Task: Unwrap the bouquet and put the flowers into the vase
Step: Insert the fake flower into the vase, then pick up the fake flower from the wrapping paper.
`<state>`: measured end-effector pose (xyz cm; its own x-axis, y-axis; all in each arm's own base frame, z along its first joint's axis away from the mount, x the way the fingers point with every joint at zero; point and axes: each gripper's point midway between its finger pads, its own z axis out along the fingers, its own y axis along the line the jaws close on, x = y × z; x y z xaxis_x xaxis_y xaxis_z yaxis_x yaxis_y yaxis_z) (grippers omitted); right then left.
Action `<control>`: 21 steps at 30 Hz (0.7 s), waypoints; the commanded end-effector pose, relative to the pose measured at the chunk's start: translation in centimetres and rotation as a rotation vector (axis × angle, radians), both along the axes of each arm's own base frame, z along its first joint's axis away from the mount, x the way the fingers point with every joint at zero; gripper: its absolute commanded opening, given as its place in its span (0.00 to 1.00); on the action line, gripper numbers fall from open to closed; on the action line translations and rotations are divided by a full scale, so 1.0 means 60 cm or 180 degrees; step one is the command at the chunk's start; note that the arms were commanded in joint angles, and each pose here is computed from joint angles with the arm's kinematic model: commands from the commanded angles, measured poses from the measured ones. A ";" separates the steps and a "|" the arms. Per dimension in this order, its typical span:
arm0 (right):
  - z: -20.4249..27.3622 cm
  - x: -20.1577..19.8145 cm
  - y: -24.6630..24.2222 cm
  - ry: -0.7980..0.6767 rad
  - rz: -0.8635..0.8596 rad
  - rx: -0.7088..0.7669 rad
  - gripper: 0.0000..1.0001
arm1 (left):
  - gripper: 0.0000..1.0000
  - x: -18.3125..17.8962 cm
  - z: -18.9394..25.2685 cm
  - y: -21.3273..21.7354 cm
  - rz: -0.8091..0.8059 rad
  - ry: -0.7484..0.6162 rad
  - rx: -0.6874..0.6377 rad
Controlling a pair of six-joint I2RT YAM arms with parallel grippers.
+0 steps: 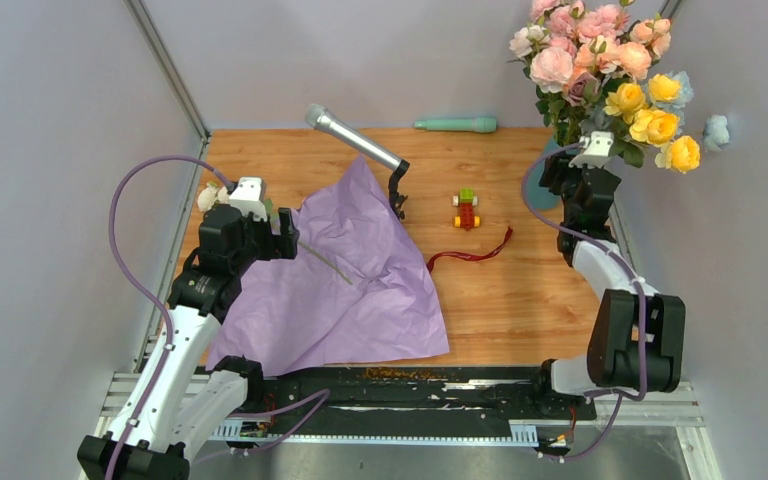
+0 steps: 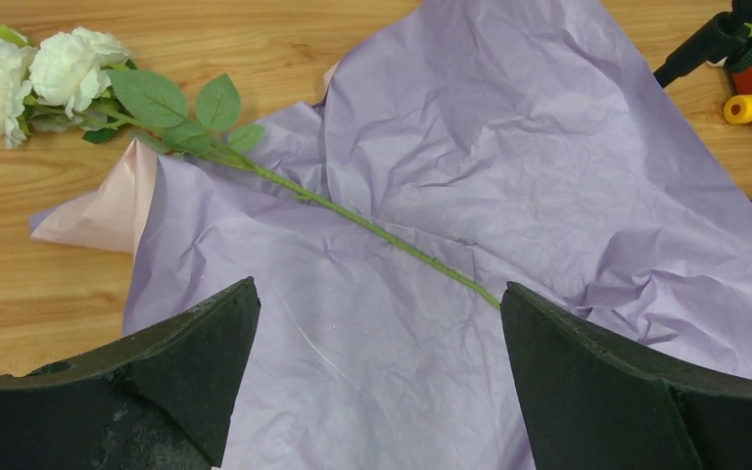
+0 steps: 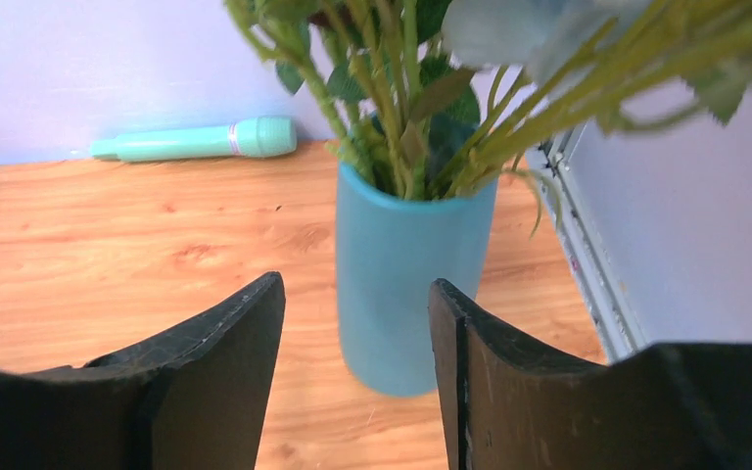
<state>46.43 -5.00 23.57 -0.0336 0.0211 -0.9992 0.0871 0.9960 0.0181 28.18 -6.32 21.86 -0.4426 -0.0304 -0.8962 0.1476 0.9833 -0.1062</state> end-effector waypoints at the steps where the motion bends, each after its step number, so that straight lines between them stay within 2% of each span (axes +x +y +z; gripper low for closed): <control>1: 0.017 -0.038 0.030 -0.0115 0.0085 0.0206 0.57 | 1.00 -0.001 0.006 -0.007 -0.0008 -0.0028 -0.0143; 10: -0.009 -0.141 0.085 0.0156 0.0377 0.0688 0.60 | 0.98 -0.009 -0.064 -0.053 -0.0023 0.0309 -0.0842; 16: -0.008 -0.201 0.110 0.0393 0.0491 0.0989 0.60 | 0.94 0.016 -0.112 -0.064 0.0311 0.0299 -0.1415; 21: -0.024 -0.231 0.137 0.0540 0.0688 0.1198 0.59 | 0.90 0.041 -0.145 -0.060 0.0587 0.0301 -0.1650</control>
